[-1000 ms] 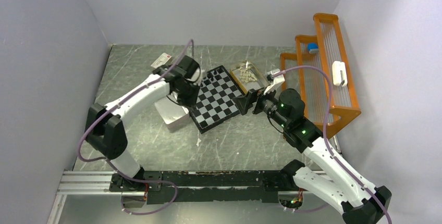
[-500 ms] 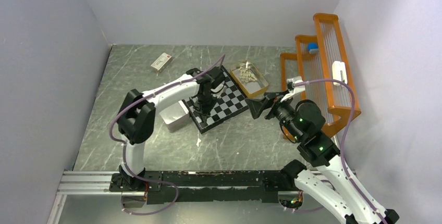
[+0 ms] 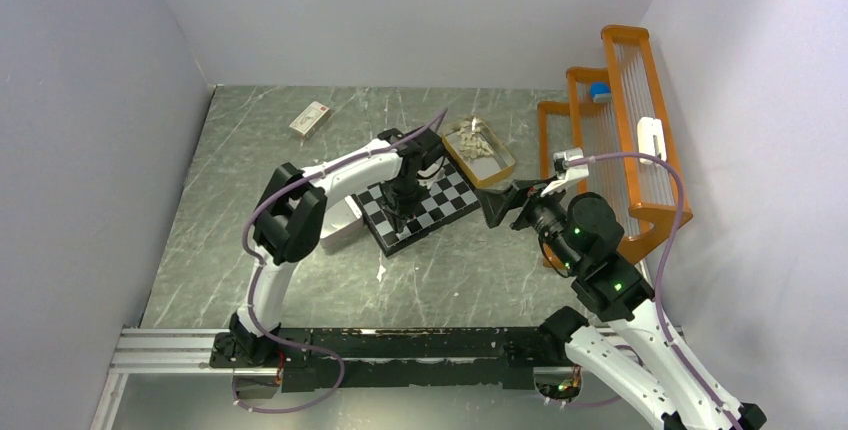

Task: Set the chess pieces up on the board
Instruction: Place the chess piece on the chessboard.

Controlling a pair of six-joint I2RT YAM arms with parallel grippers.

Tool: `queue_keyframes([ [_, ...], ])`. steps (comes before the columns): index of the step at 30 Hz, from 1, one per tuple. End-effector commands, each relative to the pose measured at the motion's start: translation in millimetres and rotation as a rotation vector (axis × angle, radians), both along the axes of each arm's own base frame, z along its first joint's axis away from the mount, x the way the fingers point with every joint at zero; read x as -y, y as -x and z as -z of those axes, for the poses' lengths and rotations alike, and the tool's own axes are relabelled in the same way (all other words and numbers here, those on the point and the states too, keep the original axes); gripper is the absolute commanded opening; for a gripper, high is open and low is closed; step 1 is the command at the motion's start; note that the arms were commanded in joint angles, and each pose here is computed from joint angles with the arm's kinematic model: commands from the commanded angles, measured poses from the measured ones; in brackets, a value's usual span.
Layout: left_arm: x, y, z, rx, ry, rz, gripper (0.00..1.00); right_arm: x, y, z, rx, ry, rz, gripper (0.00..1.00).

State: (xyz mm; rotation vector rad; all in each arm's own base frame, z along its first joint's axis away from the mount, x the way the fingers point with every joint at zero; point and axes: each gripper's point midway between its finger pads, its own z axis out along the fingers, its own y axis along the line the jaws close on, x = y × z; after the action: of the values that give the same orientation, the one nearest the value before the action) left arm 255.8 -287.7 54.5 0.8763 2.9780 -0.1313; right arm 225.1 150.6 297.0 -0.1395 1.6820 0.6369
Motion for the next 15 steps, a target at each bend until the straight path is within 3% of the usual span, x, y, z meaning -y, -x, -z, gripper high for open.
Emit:
queue_keyframes([
  [1,-1,-1,4,-0.012,-0.041,0.023,0.12,2,1,-13,0.022,-0.021,0.007,0.96],
  [12,10,-7,-7,-0.009,0.001,0.04,0.3,0,-3,-9,0.002,-0.03,0.015,0.96],
  [15,12,-11,-14,0.011,0.008,0.034,0.31,0,-4,-7,-0.007,-0.025,0.023,0.96],
])
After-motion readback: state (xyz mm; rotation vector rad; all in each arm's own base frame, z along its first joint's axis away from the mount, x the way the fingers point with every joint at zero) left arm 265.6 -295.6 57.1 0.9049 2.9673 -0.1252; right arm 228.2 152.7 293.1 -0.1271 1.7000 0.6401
